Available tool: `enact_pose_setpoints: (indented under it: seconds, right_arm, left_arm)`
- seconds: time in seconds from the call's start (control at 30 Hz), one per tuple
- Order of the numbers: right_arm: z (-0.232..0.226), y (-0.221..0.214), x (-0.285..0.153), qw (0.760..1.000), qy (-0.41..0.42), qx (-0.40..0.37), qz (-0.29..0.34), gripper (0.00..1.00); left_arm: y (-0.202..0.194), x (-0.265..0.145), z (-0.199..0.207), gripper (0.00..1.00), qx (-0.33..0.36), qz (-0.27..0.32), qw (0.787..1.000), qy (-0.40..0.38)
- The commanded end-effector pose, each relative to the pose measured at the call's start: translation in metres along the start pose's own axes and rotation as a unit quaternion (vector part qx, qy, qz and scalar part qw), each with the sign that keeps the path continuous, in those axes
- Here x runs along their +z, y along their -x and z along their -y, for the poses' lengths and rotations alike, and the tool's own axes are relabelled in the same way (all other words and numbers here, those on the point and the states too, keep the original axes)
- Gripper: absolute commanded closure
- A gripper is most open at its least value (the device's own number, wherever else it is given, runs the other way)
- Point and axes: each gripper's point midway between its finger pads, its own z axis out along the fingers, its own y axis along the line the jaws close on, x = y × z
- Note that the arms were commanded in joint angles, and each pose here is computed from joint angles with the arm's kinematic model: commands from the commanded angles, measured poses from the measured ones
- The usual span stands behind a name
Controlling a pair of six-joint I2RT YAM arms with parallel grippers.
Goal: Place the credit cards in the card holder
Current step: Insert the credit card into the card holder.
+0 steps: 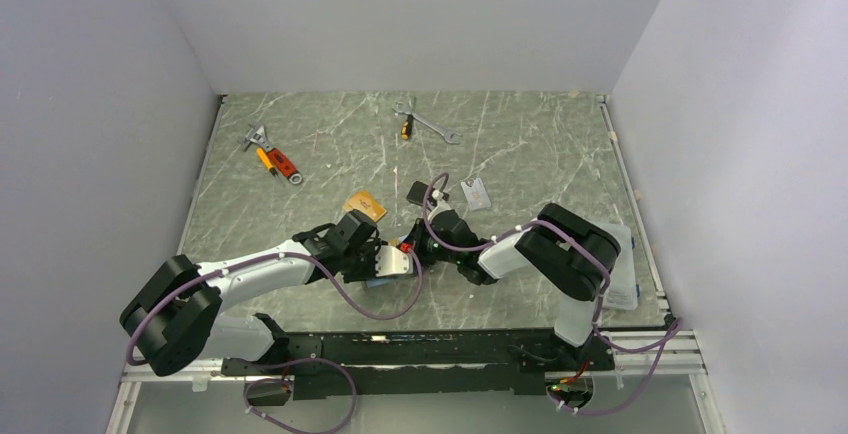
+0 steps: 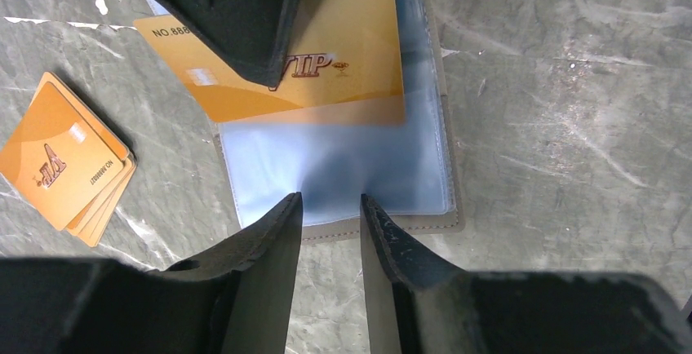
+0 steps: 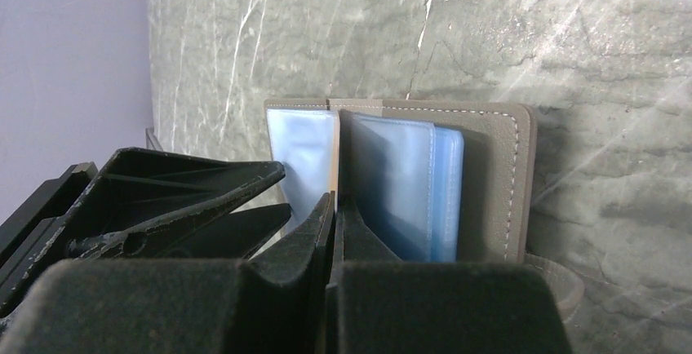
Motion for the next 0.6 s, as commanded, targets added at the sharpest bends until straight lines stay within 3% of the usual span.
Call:
enact_pose_setpoints:
  seconds: [0.0,0.57]
  right_arm:
    - [0.039,-0.025,-0.003,0.997,-0.063,-0.014,-0.044,1.00]
    - [0.057,-0.043,-0.021,0.993,-0.081,-0.019,-0.084,1.00]
  left_arm:
    - [-0.016,0.002,0.008,0.63,0.000,-0.028,1.000,-0.007]
    - [-0.017,0.001,0.008,0.66,0.003,-0.032,0.999,-0.007]
